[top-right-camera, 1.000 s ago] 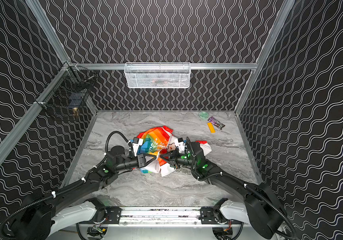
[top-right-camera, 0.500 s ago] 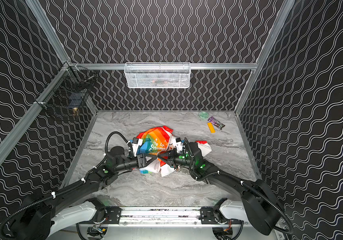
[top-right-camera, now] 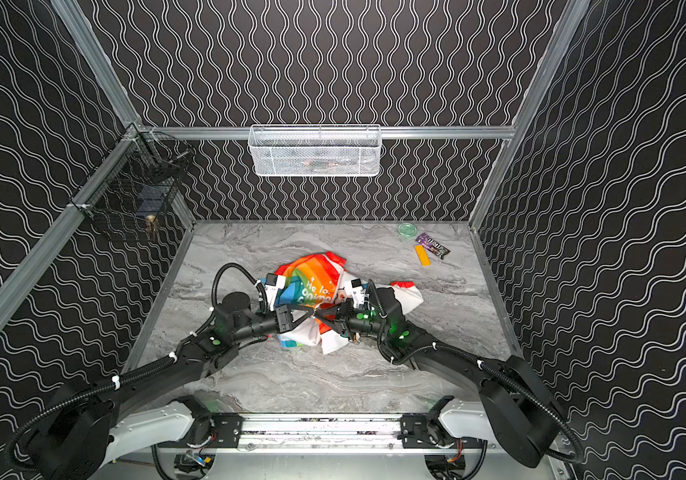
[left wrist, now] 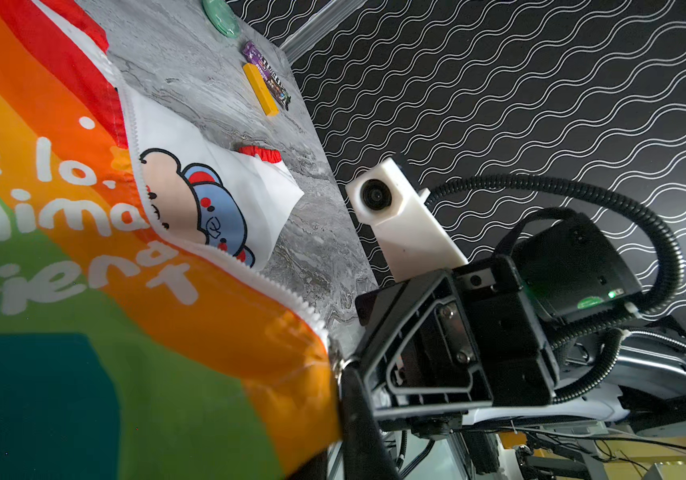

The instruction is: Zip up the jacket

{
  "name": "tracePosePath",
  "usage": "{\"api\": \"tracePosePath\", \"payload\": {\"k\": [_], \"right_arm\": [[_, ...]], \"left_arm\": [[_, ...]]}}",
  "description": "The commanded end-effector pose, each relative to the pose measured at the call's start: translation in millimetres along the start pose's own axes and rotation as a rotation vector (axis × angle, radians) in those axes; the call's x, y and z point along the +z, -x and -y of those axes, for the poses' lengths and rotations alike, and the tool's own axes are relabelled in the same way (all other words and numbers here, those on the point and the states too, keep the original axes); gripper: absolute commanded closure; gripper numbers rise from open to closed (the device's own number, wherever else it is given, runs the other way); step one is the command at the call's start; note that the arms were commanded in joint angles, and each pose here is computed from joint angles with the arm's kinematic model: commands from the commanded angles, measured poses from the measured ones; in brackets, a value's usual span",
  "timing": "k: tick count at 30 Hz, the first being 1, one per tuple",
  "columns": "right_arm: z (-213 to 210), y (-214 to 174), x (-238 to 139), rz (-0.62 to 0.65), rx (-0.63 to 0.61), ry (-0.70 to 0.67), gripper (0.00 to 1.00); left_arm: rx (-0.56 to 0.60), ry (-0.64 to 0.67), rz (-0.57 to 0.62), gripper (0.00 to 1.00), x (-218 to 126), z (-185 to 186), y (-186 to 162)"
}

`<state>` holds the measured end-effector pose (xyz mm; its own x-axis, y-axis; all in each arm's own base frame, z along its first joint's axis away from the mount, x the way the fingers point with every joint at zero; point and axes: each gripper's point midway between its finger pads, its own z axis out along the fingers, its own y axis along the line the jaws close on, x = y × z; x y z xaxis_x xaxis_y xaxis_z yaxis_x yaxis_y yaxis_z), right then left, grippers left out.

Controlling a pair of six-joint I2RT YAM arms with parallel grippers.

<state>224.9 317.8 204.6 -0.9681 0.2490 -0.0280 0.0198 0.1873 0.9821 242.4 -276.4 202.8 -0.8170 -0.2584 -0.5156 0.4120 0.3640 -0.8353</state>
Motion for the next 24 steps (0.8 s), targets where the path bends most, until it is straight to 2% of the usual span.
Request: {"api": "tracePosePath", "payload": {"k": [1, 5, 24], "right_arm": [[-25.9, -4.1, -2.6, -0.018, -0.039, 0.101, 1.0], [-23.5, -0.4, -7.0, 0.011, -0.037, 0.096, 1.0], [-20.5, 29.3, -18.5, 0.099, -0.033, 0.081, 1.0]], "left_arm": [[0.002, -0.013, 0.013, 0.94, 1.0, 1.5, 2.6], [-0.001, -0.015, 0.01, 1.0, -0.4, 1.4, 1.0], [0.012, -0.022, -0.045, 1.0, -11.5, 4.9, -9.8]]}}
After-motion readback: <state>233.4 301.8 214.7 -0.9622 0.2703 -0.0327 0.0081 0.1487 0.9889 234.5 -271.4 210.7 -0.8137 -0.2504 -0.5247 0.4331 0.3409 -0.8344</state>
